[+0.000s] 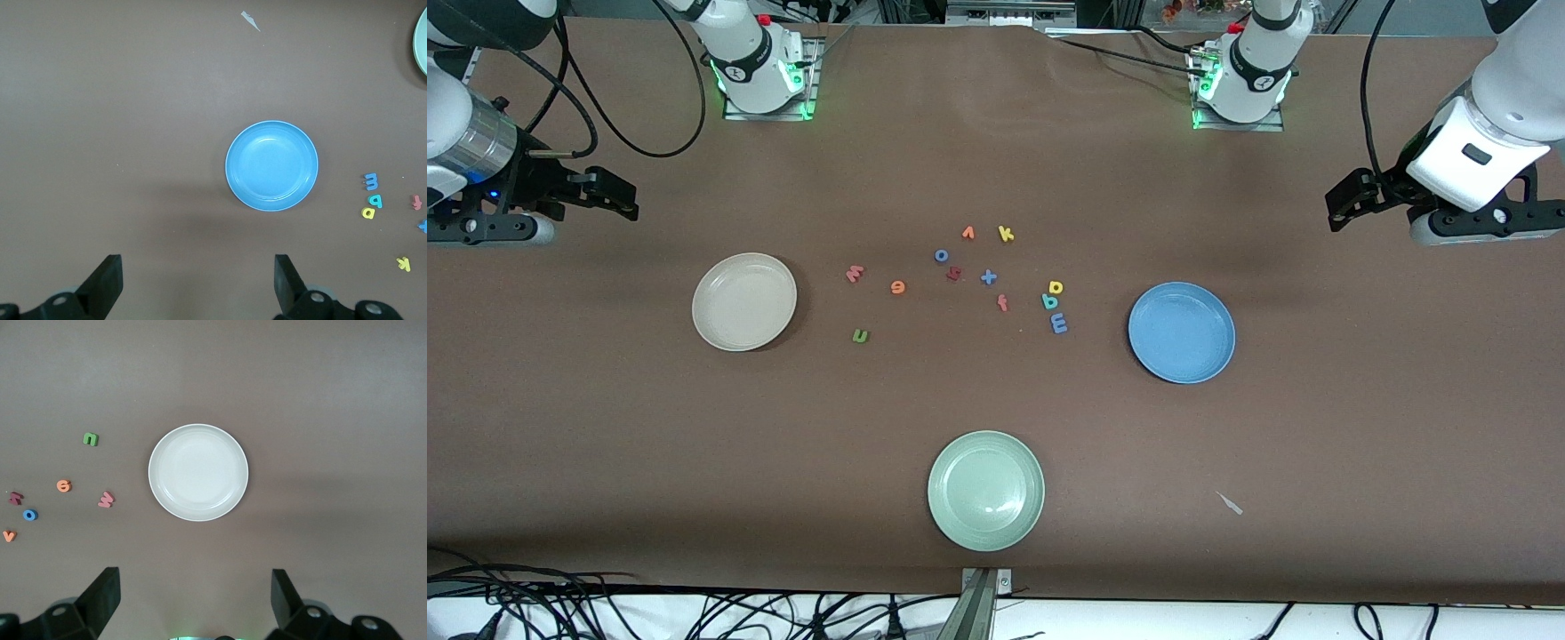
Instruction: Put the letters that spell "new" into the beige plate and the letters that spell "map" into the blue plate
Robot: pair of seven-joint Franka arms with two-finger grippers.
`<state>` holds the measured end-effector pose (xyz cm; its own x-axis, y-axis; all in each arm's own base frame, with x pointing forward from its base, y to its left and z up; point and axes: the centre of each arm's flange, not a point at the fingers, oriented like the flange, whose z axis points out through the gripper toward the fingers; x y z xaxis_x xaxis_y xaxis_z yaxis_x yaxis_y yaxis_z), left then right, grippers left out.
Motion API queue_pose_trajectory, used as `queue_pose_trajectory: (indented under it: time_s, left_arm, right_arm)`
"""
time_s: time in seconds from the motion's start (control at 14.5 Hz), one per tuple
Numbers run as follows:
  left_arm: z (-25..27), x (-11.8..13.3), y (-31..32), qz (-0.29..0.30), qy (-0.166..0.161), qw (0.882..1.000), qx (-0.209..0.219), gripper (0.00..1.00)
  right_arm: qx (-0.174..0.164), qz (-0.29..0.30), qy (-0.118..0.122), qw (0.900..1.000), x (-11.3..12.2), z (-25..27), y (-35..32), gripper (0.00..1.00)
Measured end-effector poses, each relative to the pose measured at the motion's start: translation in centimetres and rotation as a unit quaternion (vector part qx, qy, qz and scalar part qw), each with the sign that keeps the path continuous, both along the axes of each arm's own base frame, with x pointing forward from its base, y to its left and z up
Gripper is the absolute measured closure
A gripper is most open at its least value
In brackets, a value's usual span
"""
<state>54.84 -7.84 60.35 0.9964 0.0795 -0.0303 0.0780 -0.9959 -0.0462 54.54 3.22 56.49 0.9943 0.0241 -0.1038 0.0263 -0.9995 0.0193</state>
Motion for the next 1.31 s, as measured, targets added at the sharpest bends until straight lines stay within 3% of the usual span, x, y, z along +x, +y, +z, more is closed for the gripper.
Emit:
queue_pose_trajectory:
  time_s: [1.31]
  left_arm:
    - [0.0, 0.0, 0.0, 0.000, 0.000, 1.000, 0.000, 0.00]
  right_arm:
    - [0.000, 0.001, 0.009, 1.000, 0.4, -1.2, 0.2, 0.00]
